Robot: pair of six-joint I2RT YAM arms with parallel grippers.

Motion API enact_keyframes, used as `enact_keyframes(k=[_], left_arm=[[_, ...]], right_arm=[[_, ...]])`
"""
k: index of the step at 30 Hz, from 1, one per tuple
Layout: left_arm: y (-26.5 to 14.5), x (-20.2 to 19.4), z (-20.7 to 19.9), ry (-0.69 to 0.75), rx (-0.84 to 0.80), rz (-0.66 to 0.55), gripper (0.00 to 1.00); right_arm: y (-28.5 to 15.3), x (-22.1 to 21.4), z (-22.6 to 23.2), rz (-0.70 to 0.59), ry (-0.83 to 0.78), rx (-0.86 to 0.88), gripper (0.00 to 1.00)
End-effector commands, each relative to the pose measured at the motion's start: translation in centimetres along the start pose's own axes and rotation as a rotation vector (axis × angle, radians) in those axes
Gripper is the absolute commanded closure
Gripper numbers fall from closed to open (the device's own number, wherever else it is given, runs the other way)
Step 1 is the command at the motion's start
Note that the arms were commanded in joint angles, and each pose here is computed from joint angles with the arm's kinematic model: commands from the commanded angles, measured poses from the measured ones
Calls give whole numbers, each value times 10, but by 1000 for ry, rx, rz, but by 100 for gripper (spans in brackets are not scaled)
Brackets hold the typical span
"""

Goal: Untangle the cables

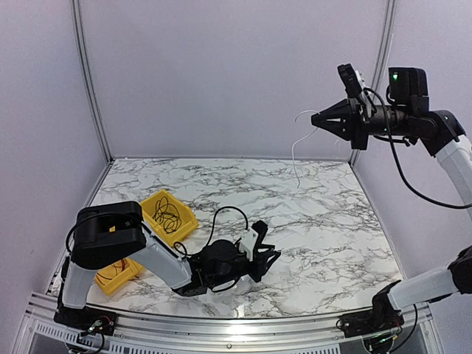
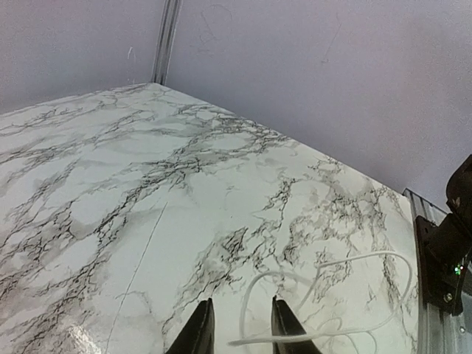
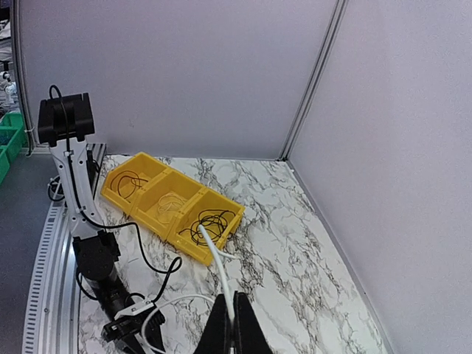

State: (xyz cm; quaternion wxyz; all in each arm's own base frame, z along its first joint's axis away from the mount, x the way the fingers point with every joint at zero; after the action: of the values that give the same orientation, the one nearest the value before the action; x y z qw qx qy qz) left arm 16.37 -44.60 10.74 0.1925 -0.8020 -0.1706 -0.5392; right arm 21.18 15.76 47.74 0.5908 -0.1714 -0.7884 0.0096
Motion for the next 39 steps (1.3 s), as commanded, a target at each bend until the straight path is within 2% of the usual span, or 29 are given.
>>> enact_keyframes(k=[1,4,13,18,24,32,33,35,39], left_arm=[[-13,11,-7,6,3,-26,71],[-25,13,-8,14,21,-30,70],[-66,47,-29,65,48,-120,44],[-81,72,-38,91,55,-173,39],[-60,107,-55,188,94,-234,37],[-19,131,-63,45,17,-278,34],[-14,133,-60,5,0,-274,35],[-6,136,-52,-79,-28,-265,46],[-3,135,-37,-157,-24,-258,84]], right_arm=[[-2,-2,-2,-3,-17,-52,100],[-4,-1,-1,-5,-28,-67,100],[2,-26,2,46,-25,-93,100],[10,-49,9,51,15,-57,100],[23,-69,14,35,86,21,100],[29,-75,20,35,104,47,100],[29,-76,21,36,106,48,100],[29,-79,23,36,108,50,100],[29,-84,26,38,108,46,100]])
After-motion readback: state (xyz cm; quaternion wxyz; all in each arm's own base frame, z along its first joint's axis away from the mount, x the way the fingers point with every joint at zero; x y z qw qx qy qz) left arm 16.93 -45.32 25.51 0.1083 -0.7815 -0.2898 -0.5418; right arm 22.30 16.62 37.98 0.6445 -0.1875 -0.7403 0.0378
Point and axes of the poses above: each gripper's point midway between its finger pads, its own y axis out along the fingers, its own z axis along the line the jaws close on, x = y × z, the point moved 9 cm from there along -y, back along the fingers, and after that the axes turned 5 degrees about -y, right-handed, at the moved point
